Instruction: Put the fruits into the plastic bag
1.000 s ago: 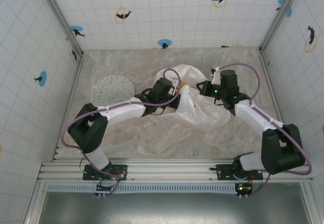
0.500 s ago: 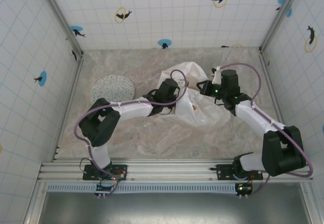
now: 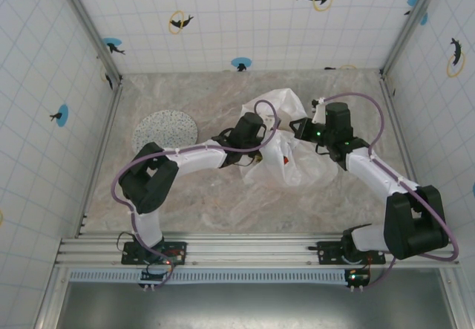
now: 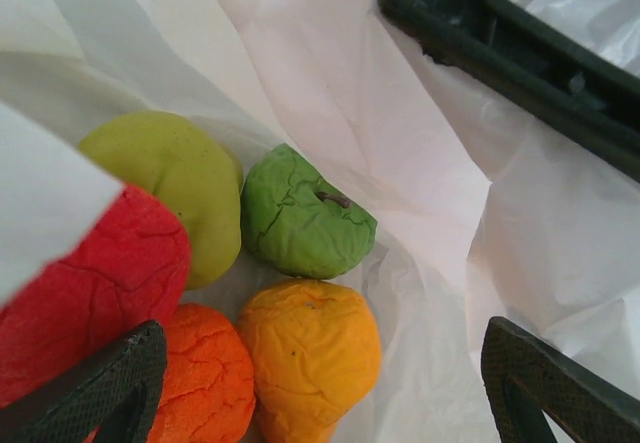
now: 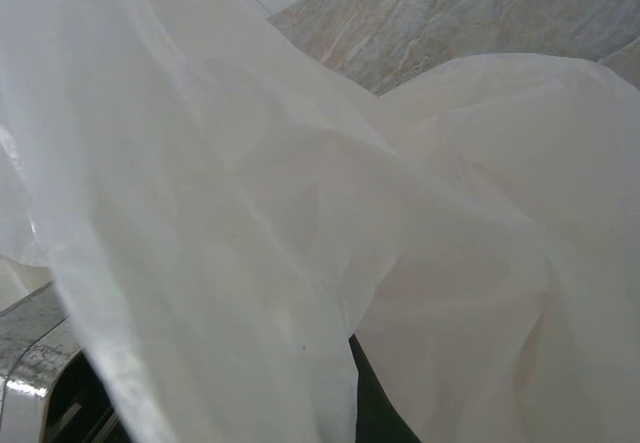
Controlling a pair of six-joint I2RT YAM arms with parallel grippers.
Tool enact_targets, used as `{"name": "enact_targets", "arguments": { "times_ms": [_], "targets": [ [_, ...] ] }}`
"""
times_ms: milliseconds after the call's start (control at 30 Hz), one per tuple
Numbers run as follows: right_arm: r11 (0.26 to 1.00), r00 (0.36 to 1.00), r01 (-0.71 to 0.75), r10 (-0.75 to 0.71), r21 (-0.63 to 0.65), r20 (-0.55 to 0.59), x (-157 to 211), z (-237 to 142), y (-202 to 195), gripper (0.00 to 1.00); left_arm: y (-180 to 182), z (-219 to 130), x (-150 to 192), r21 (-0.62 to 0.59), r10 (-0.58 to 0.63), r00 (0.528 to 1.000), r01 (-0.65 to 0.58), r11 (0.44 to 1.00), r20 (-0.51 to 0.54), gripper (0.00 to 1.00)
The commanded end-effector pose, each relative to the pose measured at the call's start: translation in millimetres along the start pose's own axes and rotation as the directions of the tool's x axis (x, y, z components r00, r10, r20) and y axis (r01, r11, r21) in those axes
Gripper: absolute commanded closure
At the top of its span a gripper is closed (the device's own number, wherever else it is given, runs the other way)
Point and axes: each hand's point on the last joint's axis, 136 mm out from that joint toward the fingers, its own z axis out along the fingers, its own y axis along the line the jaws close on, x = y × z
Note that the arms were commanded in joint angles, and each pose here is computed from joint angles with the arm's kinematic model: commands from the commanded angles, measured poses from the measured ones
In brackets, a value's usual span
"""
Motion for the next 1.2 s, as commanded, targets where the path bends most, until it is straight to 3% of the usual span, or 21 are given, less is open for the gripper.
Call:
{"name": "enact_targets", "arguments": {
  "times_ms": [0,233,700,1167],
  "targets": [
    [1.0,1.0,0.012,-0.012,-0.012,0.022,-2.0,-5.1,1.9,1.0,-9.8,-4.0,-6.6,0.015,0.048,0.999,-0.048,0.999,-0.003,0.16],
    [1.0,1.0,0.017,-0.017,0.012,0.01,2.2,-8.5,-6.4,1.0,-3.5,-24.9,-10.6,-0.057,0.091,0.996,-0.09,0.994,0.017,0.16],
    [1.0,1.0,0.005,-0.006,0.03,0.015,4.3,-14.5,-18.0,1.0,29.6,-96.3,-18.4,-0.19,0.078,0.99,-0.054,0.98,0.12,0.17],
    [1.0,1.0,-0.002,0.002,0.032,0.014,6.0,-11.4,-21.4,1.0,5.4,-143.3,-8.0,-0.039,0.143,0.983,-0.139,0.99,0.115,0.18]
  ]
}}
